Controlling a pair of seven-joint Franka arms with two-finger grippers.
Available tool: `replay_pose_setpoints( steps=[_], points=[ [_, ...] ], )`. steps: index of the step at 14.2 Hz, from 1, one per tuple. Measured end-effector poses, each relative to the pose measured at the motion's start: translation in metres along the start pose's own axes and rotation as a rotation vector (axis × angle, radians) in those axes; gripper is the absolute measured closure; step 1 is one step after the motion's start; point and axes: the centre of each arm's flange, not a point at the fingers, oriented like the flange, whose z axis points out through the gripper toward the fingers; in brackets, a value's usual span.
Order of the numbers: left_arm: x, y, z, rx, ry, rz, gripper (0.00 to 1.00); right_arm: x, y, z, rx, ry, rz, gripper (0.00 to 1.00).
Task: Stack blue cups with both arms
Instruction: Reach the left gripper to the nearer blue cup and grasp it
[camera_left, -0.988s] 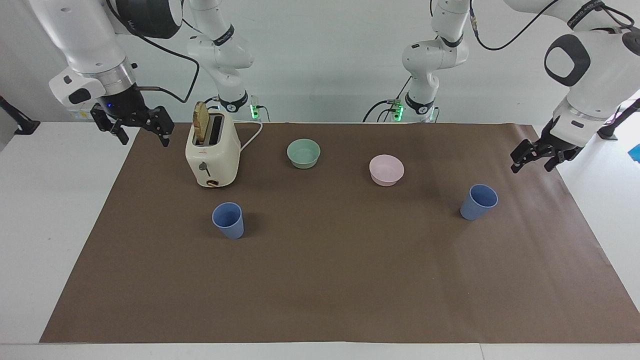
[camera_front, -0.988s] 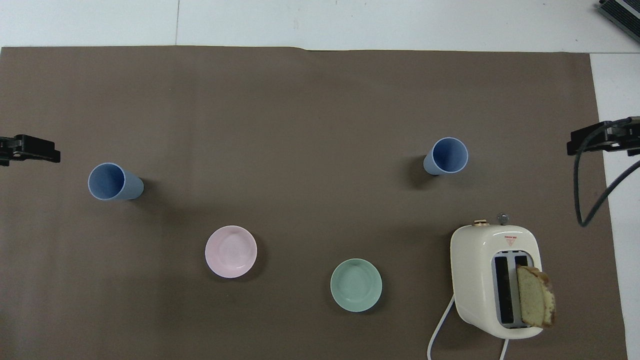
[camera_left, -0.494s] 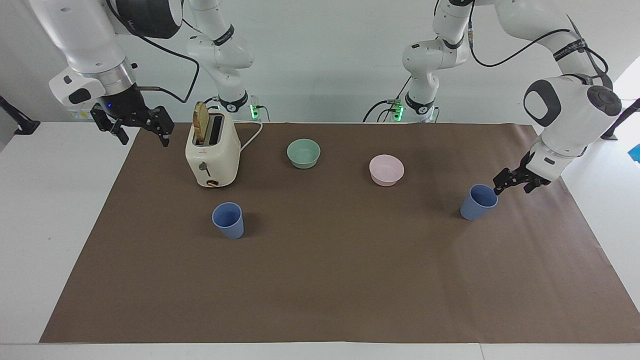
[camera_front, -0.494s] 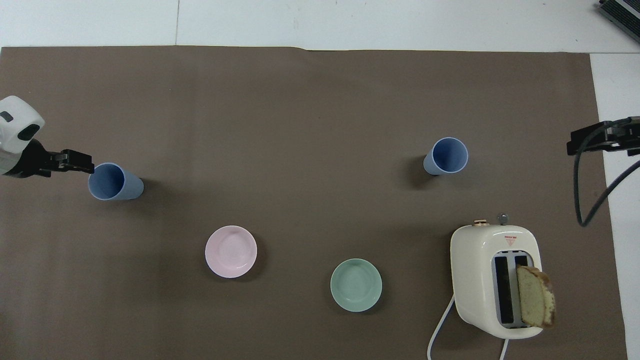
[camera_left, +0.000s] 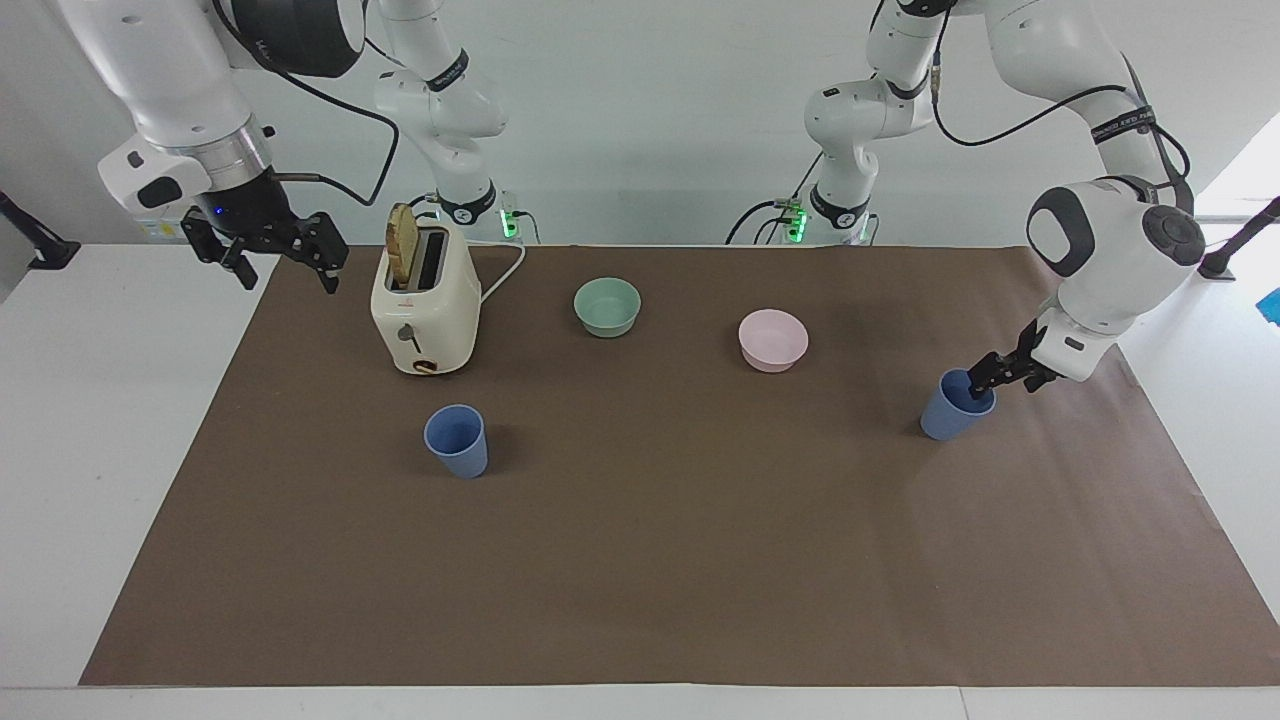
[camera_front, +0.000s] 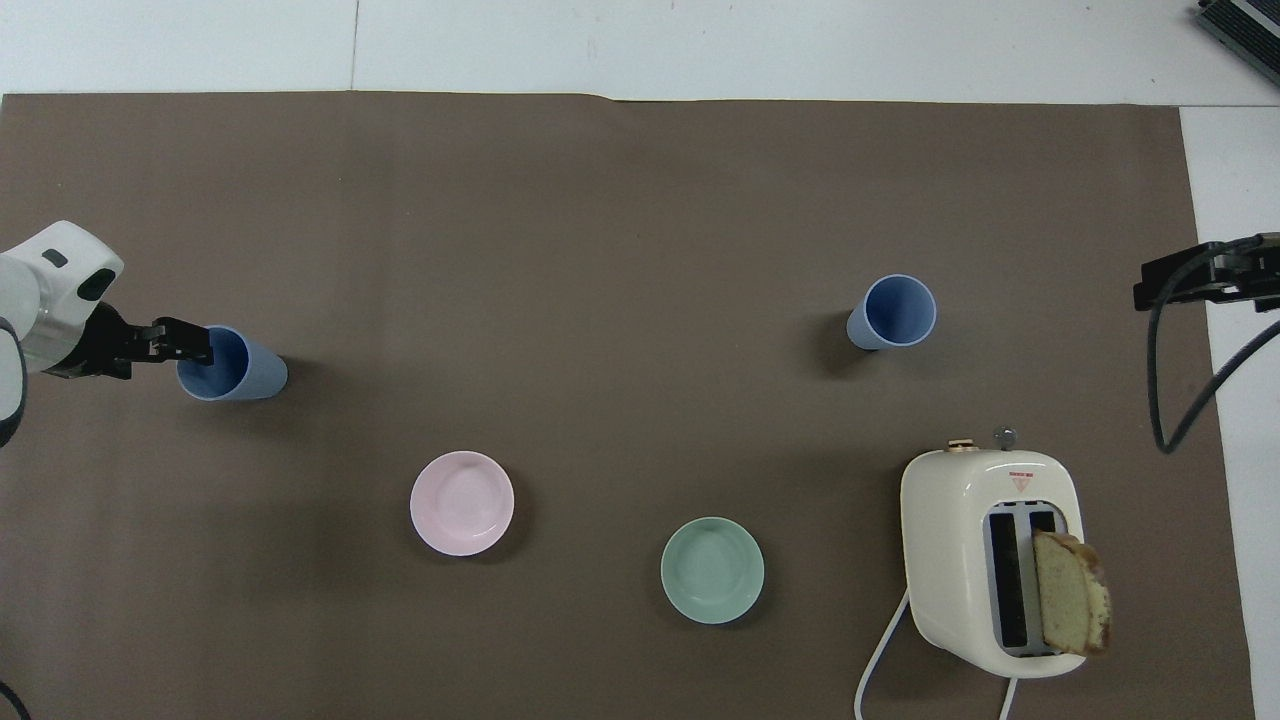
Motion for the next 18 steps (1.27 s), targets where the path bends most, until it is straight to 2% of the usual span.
replay_pose_setpoints(
  steps=[3,5,6,7,9,10,13,18],
  points=[
    [-0.005,0.001,0.011,-0.005,-0.024,-0.022,0.01,0.0,0.0,0.0,0.0,0.0,0.0,0.0],
    [-0.006,0.001,0.012,-0.006,-0.027,-0.024,0.06,0.0,0.0,0.0,0.0,0.0,0.0,0.0],
    [-0.006,0.001,0.012,-0.006,-0.026,-0.025,0.15,0.0,0.0,0.0,0.0,0.0,0.0,0.0],
    [-0.006,0.001,0.012,-0.006,-0.026,-0.025,0.31,0.0,0.0,0.0,0.0,0.0,0.0,0.0],
    [-0.006,0.003,0.012,-0.007,-0.026,-0.023,0.53,0.0,0.0,0.0,0.0,0.0,0.0,0.0],
    [-0.006,0.004,0.011,-0.007,-0.024,-0.021,0.68,0.0,0.0,0.0,0.0,0.0,0.0,0.0],
    [-0.001,0.007,-0.001,-0.013,-0.013,-0.018,0.96,0.0,0.0,0.0,0.0,0.0,0.0,0.0],
    [0.013,0.024,-0.048,-0.068,0.033,-0.041,0.96,0.0,0.0,0.0,0.0,0.0,0.0,0.0]
  ],
)
